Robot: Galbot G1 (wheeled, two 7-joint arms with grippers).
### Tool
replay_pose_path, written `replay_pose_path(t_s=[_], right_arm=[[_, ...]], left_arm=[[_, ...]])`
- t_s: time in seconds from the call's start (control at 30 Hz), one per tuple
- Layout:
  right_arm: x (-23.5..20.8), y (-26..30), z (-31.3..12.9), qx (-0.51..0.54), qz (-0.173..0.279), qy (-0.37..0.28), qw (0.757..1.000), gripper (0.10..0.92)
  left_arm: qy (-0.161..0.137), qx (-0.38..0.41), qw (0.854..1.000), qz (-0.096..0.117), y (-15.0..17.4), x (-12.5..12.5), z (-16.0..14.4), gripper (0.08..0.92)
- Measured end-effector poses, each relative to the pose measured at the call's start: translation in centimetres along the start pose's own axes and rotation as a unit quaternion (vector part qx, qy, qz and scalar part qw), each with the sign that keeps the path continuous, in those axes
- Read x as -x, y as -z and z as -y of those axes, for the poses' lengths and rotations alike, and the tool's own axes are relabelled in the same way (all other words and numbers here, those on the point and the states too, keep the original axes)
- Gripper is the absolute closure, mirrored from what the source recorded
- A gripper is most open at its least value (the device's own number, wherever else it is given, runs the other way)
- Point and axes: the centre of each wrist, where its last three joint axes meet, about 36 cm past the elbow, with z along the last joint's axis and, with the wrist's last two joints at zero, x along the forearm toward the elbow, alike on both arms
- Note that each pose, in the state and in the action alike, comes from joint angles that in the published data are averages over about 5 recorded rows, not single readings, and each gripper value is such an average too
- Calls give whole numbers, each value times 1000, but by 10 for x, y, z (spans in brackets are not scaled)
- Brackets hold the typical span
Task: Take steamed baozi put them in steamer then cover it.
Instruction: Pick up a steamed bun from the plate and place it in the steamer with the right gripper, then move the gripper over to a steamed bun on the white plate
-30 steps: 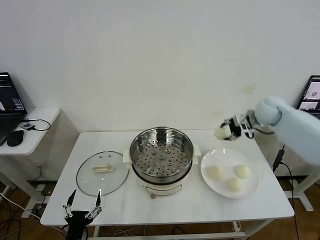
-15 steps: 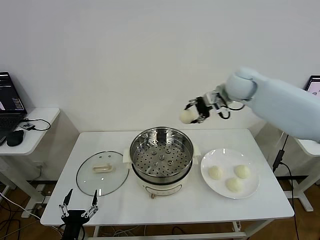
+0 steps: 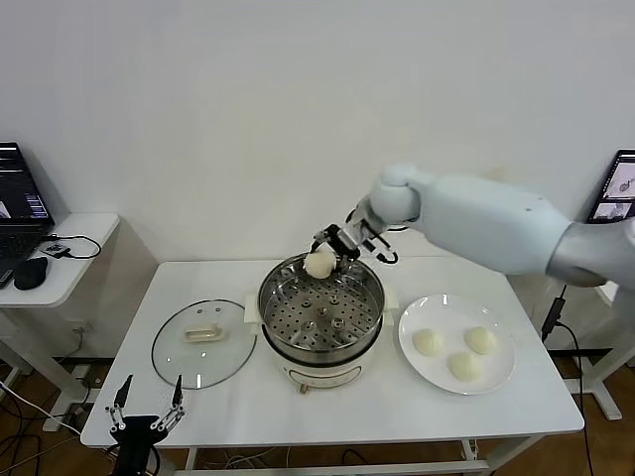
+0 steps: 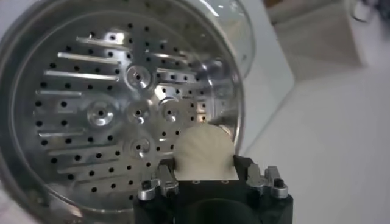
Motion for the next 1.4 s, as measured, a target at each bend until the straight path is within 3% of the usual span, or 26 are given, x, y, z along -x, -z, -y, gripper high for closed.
replay_pose_path(t_s=[0.77,0.9,1.1,1.4], right_arm=[[54,-4,0,-105,-8,12,994,397],[54,-5,1,-106,-8,10,994,330],[41,-6,5,-94,-7,5,996,209],[-20,0,5,-2,-32,1,999,199]], left_arm=[[5,1,1000,4,2,0,-3,177],[6,0,1000,4,2,0,-3,177],[6,0,1000,4,2,-1,-3,177],[4,-2,1000,2,3,-1,-4,177]])
